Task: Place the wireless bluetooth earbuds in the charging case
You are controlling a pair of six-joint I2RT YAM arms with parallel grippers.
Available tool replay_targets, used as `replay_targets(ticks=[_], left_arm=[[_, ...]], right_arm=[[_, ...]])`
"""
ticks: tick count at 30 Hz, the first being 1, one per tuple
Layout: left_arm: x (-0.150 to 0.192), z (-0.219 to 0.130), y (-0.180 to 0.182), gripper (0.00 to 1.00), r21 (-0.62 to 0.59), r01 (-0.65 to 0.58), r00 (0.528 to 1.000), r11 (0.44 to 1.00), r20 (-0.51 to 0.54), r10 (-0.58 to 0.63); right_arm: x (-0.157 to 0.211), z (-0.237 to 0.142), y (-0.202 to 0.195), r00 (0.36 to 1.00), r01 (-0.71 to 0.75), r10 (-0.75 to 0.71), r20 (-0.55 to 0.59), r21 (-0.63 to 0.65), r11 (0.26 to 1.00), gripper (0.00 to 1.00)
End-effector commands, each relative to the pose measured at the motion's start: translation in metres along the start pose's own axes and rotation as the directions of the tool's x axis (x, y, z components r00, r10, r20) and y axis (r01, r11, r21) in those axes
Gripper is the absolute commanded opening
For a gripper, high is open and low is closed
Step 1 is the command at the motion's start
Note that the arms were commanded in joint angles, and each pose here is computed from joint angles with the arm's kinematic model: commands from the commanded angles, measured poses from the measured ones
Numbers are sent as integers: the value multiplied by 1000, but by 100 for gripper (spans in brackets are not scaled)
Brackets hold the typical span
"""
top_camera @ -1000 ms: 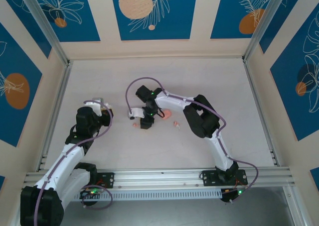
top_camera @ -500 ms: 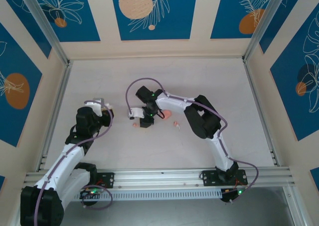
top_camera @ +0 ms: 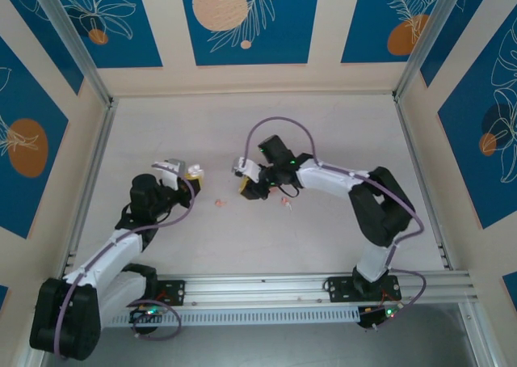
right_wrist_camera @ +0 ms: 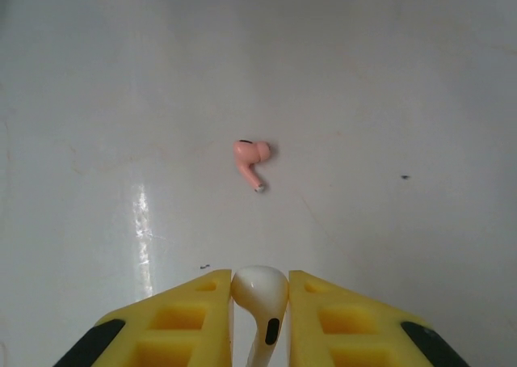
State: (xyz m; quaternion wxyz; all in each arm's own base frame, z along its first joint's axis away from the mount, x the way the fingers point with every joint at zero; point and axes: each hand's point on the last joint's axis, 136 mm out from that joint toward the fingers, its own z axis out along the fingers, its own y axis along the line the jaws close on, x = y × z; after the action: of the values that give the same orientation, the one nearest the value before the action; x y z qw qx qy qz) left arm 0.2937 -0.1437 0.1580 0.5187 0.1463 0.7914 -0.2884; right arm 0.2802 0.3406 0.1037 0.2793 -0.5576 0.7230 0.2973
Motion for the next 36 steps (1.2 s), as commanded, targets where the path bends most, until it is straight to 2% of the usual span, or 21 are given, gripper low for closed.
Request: replay_targets(ticks=[1,7,12,17,26,31,36], left_arm=[[-17,7,-31,12,118,-122,990,985,88,112],[-9,32,-77,12,221,-271,962,937,95,256],[-13,50,-110,12,302,-322,945,897,153,288],[-21,67,-144,12,368,-360,930,857,213,299],[-35,76,-185,12,434,-404,904,805,328,276],[-39,76,-197,12,463,-423,891,779,367,266],[-42,78,-202,12,469,-422,890,776,376,256]], right_arm=[[-21,-23,1,980,-78,79,182,-13,997,20],[-27,-78,-5,900,-180,154,408,25,983,20],[-30,-121,-6,822,-234,156,548,74,970,20],[-38,-156,1,758,-240,98,645,136,961,21],[-51,-187,14,694,-221,9,720,202,954,21],[-52,-188,16,683,-215,3,730,197,957,21],[-57,-189,19,666,-204,-8,745,192,960,21]])
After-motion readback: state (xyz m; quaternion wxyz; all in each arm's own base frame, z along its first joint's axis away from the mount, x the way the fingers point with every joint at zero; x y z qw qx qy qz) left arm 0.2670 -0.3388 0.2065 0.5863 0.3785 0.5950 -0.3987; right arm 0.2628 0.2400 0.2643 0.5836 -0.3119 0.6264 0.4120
